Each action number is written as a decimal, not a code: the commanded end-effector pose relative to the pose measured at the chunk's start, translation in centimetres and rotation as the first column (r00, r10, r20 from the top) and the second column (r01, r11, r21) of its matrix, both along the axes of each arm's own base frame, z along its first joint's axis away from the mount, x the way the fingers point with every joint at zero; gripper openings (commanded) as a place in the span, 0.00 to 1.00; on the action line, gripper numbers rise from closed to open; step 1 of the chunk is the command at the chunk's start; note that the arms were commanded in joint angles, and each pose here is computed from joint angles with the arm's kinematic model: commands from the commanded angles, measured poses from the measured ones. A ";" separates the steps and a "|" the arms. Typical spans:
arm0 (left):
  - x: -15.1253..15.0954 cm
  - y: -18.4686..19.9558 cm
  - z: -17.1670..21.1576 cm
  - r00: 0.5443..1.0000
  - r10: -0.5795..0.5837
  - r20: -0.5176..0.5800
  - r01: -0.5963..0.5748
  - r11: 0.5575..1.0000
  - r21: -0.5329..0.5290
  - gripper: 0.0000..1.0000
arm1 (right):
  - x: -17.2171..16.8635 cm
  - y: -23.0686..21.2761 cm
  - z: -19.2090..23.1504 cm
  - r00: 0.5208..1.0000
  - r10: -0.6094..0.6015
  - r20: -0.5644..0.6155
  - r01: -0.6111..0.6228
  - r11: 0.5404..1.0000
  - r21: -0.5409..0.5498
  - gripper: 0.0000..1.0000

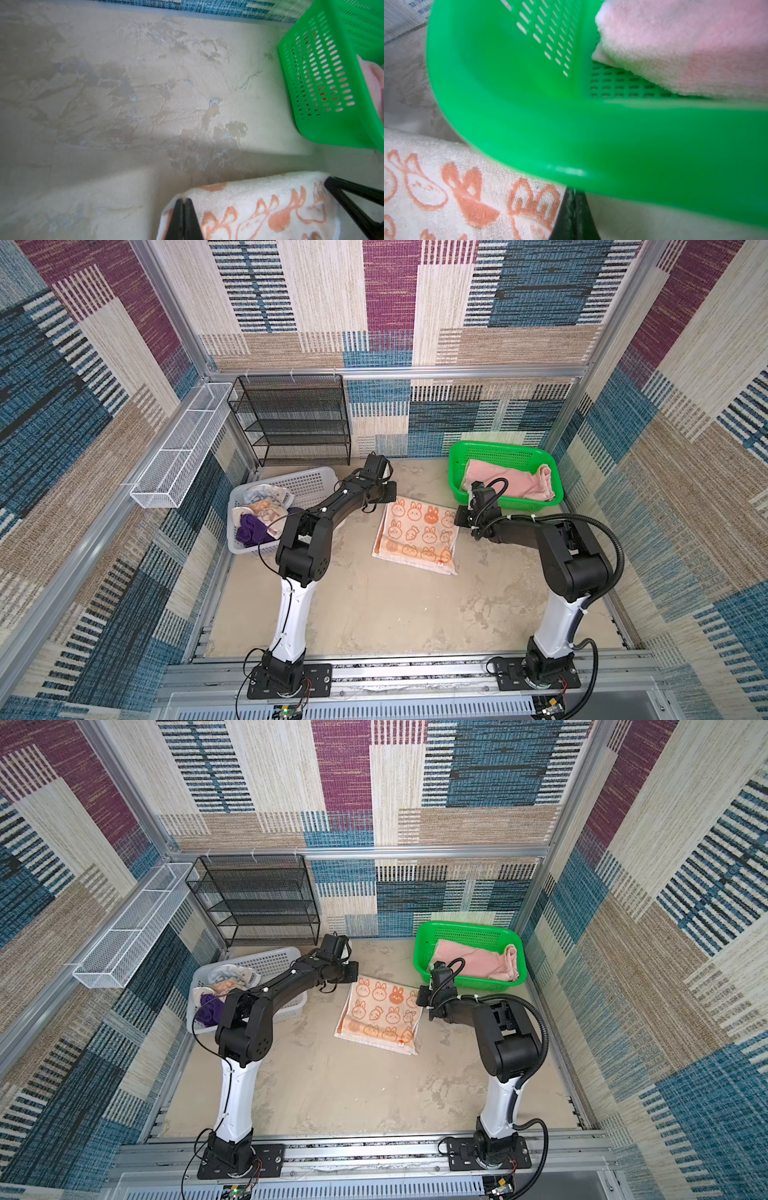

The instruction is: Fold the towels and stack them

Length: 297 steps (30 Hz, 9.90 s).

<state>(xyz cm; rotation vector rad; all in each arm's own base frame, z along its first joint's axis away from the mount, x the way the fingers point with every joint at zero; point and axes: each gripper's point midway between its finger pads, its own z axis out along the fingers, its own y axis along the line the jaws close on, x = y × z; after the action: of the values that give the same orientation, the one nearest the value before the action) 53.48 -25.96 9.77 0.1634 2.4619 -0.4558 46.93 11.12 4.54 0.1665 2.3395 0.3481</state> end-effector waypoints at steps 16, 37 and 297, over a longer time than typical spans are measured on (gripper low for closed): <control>2.7 2.1 -3.5 0.999 0.024 -0.031 -0.023 0.998 0.054 0.00 | 2.4 0.5 0.9 0.999 0.014 0.051 -0.016 1.000 0.024 0.00; 2.5 2.2 2.6 0.997 0.004 0.083 0.002 0.998 -0.069 0.00 | 2.3 2.1 5.9 0.971 0.131 0.202 -0.141 0.989 0.035 0.00; -10.7 25.1 8.0 0.889 0.454 0.060 -0.452 0.849 0.273 0.91 | -8.4 6.1 12.4 0.943 0.240 0.229 -0.241 0.970 -0.024 1.00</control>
<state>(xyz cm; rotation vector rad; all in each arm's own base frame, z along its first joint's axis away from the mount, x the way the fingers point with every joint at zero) 43.24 -1.81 18.89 -0.3088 2.3863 0.0574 37.81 16.80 15.88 -0.1672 2.1789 0.4591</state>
